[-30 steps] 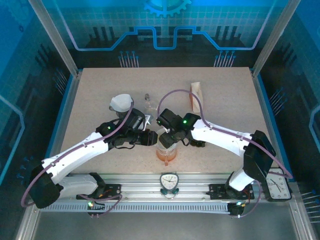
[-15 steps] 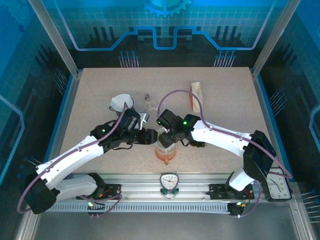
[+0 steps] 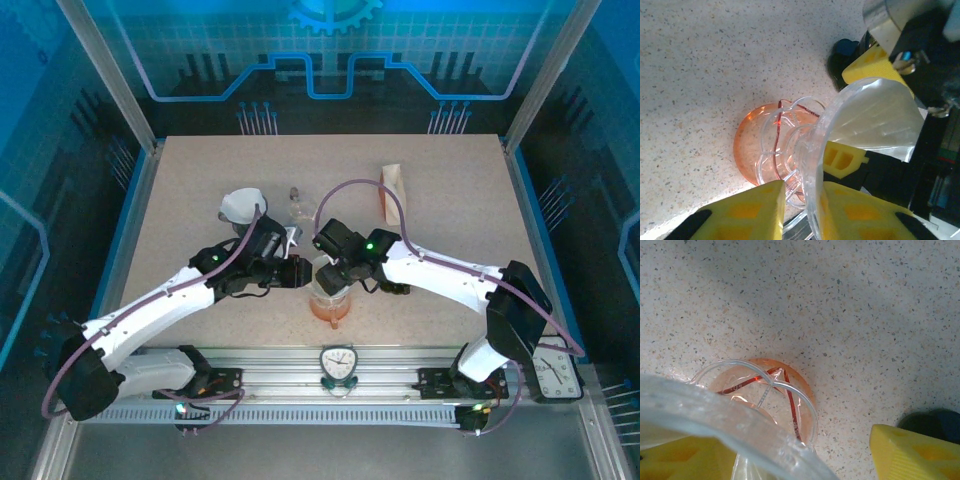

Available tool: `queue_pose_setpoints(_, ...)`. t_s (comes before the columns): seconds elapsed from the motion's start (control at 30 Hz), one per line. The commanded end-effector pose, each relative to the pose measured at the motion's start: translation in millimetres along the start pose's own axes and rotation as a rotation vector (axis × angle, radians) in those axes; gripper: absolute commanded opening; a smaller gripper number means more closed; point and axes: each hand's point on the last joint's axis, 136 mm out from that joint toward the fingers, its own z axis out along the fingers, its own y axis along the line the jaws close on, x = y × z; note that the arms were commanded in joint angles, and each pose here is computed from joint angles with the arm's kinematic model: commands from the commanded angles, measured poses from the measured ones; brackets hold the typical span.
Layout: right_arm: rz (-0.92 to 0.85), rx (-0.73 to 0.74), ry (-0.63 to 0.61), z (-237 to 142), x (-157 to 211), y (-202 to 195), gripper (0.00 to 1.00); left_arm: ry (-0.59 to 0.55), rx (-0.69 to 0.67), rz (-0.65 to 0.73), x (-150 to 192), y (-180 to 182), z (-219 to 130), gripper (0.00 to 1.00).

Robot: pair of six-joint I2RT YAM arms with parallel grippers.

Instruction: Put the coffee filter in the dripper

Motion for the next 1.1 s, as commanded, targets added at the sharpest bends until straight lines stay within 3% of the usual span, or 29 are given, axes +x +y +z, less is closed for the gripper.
queue_pose_setpoints(0.0,-0.013,0.04,0.033,6.9,13.9,-2.6,0.71,0.041,-0.006,-0.01,9.1,6.3,4.2,0.21)
queue_pose_setpoints(0.47,0.041,0.032,-0.078,-30.5,-4.1,-14.6,0.73,0.053,-0.004,-0.016,12.9,7.6,5.6,0.16)
queue_pose_setpoints(0.87,0.044,0.062,0.003,-8.9,14.6,-19.2,0.73,0.051,-0.01,-0.022,14.1,10.2,6.1,0.17)
queue_pose_setpoints(1.07,0.045,0.055,-0.028,-15.4,9.1,-18.3,0.73,0.045,-0.002,-0.023,13.0,8.2,4.8,0.2)
